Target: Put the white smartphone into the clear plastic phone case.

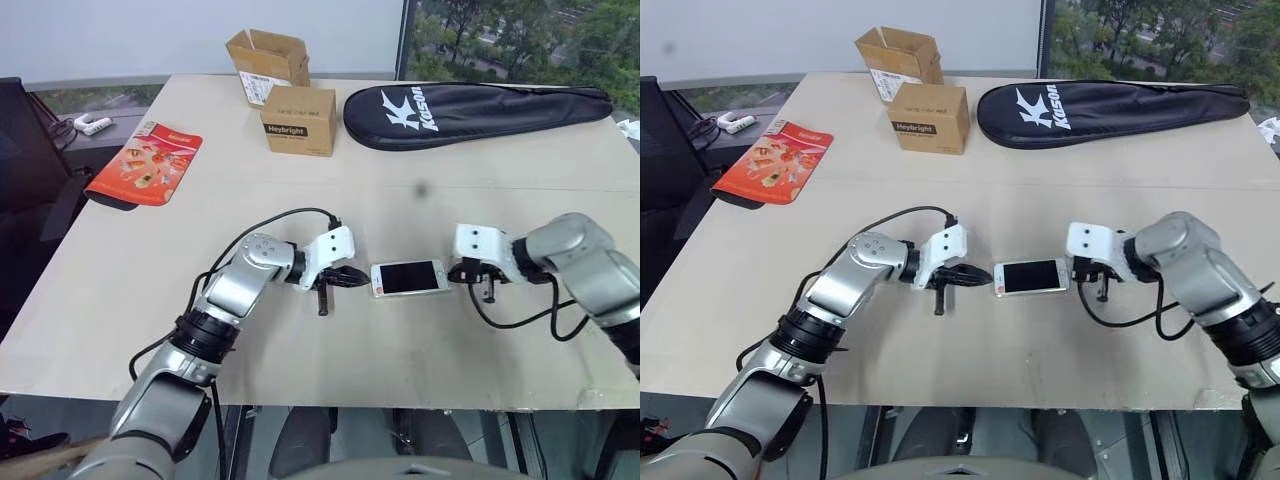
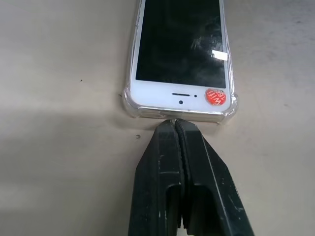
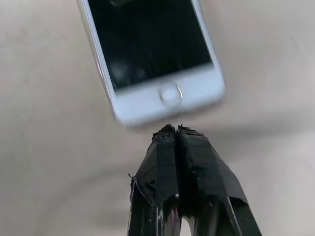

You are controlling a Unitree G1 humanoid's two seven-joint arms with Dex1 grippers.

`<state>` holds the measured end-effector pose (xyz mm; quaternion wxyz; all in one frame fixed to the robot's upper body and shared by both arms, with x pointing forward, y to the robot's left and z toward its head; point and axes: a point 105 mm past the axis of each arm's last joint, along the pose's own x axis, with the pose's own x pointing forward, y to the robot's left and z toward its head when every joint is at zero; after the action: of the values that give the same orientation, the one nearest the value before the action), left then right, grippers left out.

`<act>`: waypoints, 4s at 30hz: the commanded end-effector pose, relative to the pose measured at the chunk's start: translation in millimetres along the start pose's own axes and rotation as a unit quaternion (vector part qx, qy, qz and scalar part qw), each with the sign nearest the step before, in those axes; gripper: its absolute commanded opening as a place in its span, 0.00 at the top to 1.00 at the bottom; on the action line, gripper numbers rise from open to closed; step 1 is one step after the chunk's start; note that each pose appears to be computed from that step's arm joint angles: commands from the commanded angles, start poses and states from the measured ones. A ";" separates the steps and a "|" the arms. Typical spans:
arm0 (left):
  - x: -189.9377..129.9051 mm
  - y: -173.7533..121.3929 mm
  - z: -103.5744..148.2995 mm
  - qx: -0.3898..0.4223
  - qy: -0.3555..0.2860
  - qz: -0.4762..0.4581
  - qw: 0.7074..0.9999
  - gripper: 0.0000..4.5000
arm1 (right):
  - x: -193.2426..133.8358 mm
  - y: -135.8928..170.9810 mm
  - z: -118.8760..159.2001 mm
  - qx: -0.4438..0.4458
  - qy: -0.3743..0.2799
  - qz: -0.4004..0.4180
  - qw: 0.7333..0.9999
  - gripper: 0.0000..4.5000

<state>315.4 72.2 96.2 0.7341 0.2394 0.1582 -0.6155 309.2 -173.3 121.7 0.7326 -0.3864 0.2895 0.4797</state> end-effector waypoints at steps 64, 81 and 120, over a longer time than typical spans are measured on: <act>28.9 -13.0 5.1 0.013 -0.002 -0.005 1.000 1.00 | 69.3 67.6 -42.5 0.134 -0.082 0.049 0.986 0.99; 29.7 -12.6 4.1 0.013 0.000 -0.007 1.000 1.00 | 55.6 77.0 -28.1 0.133 -0.152 0.088 0.975 0.99; 30.7 -15.0 2.3 0.018 0.005 -0.013 1.000 1.00 | 59.2 66.5 -51.0 0.099 -0.104 0.039 0.989 0.99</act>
<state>309.3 43.1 84.2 0.7253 0.2507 0.1462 -0.6243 277.9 -150.5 69.3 0.7904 -0.2266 0.1667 0.5442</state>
